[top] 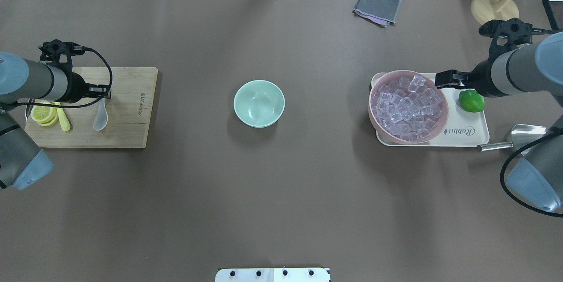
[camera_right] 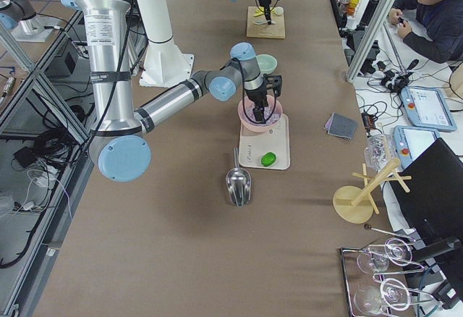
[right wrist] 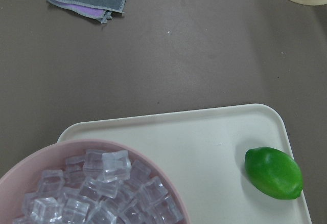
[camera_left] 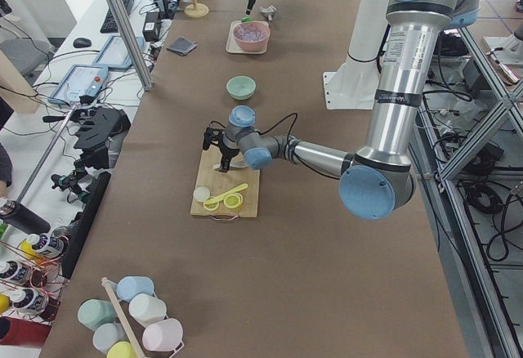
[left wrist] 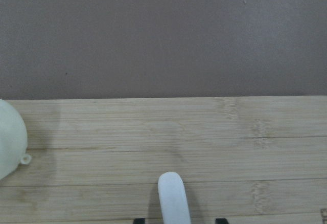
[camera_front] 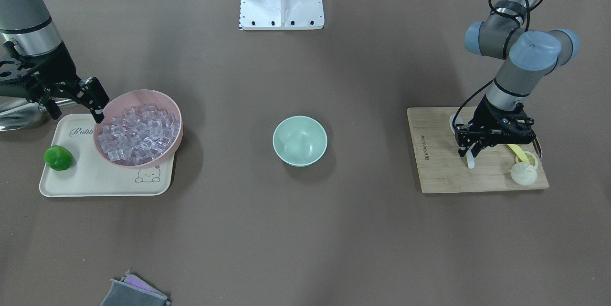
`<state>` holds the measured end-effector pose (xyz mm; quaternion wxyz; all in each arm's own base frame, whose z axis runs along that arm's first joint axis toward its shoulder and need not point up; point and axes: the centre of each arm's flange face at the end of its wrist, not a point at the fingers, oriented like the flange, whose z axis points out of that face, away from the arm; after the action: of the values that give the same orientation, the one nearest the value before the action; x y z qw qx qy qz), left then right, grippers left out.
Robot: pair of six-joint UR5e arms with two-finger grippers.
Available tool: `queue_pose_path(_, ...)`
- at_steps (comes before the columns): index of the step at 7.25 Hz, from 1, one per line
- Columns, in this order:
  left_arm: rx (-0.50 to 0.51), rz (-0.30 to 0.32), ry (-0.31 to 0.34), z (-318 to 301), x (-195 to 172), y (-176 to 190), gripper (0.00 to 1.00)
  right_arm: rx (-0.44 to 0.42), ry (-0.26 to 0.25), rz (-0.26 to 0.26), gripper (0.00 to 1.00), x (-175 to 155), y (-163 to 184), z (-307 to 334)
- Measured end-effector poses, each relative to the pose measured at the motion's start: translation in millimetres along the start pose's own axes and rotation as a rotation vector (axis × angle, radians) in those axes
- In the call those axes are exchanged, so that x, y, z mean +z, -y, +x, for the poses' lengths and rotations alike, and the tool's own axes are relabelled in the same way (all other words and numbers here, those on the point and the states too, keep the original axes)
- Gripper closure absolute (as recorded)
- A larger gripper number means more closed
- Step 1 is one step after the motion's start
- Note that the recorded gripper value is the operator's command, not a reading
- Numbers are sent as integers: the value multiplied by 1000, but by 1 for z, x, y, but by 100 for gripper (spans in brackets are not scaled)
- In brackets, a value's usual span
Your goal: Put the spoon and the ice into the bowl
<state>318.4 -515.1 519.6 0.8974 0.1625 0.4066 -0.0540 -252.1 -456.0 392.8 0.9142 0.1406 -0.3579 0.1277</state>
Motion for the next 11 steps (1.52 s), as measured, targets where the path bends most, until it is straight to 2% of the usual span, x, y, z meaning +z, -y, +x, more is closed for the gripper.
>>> queue_pose_path(3,-7,17,-36,15,-16,3,100,-1,2,0,1,0,0,-1)
queue_pose_path(4,-74,34,-70,33,-29,8,100,10,1,1,1,0,-1,-2)
queue_pose_path(6,-317,71,-164,94,-49,28,100,95,-3,21,2,6,-9,-18)
queue_pose_path(7,-420,93,-202,136,-49,27,100,131,-1,27,2,8,-14,-29)
queue_pose_path(9,-589,123,-281,228,-44,8,100,156,-4,27,1,11,-19,-37)
queue_pose_path(11,-720,167,-308,314,-36,-13,100,153,-8,29,1,14,-22,-40)
